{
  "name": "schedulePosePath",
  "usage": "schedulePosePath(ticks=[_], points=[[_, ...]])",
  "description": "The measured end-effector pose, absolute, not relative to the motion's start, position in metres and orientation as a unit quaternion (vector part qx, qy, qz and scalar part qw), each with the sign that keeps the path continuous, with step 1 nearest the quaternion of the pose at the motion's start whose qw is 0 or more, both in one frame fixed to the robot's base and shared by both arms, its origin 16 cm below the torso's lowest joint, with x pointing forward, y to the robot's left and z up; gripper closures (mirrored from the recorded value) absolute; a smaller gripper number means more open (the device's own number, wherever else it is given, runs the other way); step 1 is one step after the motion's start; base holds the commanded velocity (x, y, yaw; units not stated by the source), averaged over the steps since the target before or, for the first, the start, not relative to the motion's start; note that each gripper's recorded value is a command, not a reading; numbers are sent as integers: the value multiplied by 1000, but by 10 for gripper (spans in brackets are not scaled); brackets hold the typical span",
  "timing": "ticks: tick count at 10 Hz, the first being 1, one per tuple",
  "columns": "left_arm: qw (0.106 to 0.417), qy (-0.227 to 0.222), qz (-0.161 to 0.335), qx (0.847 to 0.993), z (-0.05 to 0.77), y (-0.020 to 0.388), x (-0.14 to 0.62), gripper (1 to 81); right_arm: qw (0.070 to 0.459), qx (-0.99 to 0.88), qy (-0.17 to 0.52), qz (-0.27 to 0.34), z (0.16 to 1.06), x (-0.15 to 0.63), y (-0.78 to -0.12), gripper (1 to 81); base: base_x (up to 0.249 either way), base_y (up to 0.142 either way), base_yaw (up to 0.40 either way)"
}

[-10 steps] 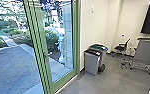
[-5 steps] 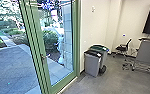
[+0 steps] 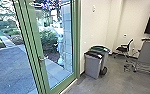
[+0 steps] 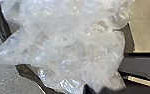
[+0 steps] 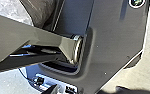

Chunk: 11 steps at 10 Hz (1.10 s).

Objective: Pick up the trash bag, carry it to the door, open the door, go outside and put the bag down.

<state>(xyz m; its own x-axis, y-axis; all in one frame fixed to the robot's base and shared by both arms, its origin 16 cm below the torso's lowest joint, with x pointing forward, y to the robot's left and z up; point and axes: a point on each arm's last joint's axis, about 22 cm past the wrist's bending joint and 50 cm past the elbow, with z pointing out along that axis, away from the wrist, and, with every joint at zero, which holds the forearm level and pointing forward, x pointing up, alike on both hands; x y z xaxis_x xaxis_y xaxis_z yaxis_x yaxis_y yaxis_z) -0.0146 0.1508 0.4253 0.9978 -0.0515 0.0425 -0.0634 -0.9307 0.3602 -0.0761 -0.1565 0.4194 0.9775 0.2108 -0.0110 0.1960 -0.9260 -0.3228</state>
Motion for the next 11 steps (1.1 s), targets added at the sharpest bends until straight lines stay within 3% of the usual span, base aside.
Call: schedulePosePath(ticks=[7,11], points=[[183,-29,16,983,425,153,-15,811,161,-981,-104,23,419,-76,-157,10,170,71,0],[179,-29,16,983,424,157,-15,811,162,-981,-103,23,419,-79,-157,10,171,0,0]])
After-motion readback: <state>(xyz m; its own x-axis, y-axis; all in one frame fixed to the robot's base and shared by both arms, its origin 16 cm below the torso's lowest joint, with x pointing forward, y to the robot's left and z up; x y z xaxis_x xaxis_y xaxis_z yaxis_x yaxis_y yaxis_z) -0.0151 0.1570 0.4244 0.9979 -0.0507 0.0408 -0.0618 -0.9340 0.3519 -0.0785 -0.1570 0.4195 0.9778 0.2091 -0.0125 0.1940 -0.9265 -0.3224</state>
